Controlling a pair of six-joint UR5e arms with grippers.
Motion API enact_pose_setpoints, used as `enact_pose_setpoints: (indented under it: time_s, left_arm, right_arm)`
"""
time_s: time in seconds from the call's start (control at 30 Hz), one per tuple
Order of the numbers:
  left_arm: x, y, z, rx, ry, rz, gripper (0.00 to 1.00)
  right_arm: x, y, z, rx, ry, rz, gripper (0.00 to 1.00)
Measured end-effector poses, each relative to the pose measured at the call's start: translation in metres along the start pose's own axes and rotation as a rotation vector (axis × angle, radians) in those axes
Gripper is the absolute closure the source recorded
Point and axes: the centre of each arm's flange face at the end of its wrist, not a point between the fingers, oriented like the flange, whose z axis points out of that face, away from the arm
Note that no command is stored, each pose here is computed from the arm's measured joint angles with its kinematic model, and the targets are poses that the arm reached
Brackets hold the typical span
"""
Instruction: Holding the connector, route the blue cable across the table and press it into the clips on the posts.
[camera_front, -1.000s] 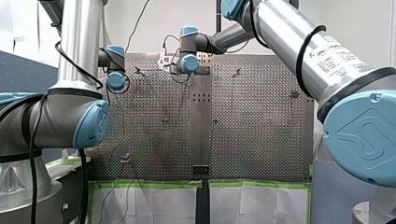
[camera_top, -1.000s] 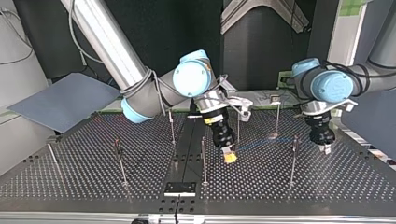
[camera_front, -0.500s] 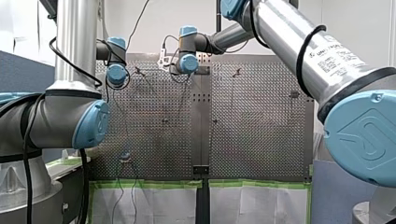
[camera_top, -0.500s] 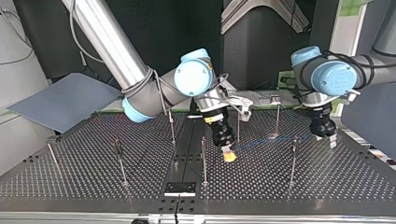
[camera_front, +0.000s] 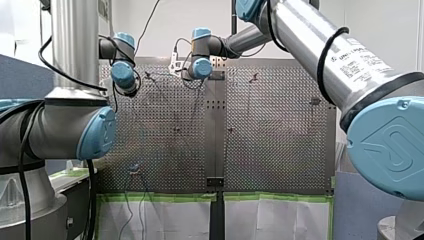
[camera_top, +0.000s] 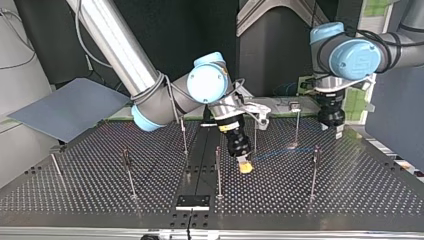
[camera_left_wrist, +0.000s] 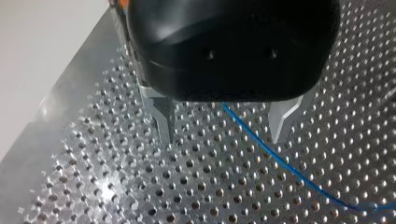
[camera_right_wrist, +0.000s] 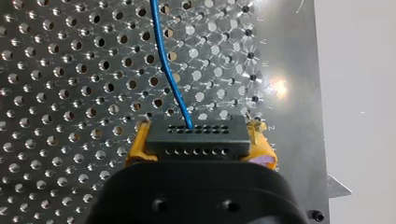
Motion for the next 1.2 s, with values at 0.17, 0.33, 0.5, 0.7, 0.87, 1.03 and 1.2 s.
enact_pose_setpoints:
  time_s: [0.17,0.33,0.5,0.7,0.87,1.03,1.2]
  left_arm:
    - [-0.010,-0.005,-0.013,0.018,-0.012,0.002,0.00]
    - [-0.023,-0.015,-0.026,0.066,-0.032,0.028,0.00]
    - [-0.038,-0.027,-0.042,0.123,-0.063,0.057,0.00]
    - [-0.051,-0.042,-0.057,0.201,-0.098,0.079,0.00]
    - [-0.049,-0.050,-0.061,0.256,-0.088,0.087,0.00]
    - [-0.038,-0.058,-0.058,0.302,-0.057,0.110,0.00]
    - [-0.038,-0.068,-0.054,0.329,-0.066,0.114,0.00]
  right_arm:
    - [0.000,0.000,0.000,-0.001,-0.001,0.000,1.00]
    - [-0.001,0.001,0.000,-0.007,-0.005,-0.001,1.00]
    - [-0.002,0.003,0.000,-0.015,-0.007,-0.001,1.00]
    - [-0.002,0.003,0.000,-0.018,-0.009,-0.002,1.00]
    - [-0.003,0.002,-0.001,-0.017,-0.011,-0.002,1.00]
    - [-0.003,0.003,-0.001,-0.019,-0.012,-0.002,1.00]
    - [-0.003,0.007,0.000,-0.024,-0.015,-0.003,1.00]
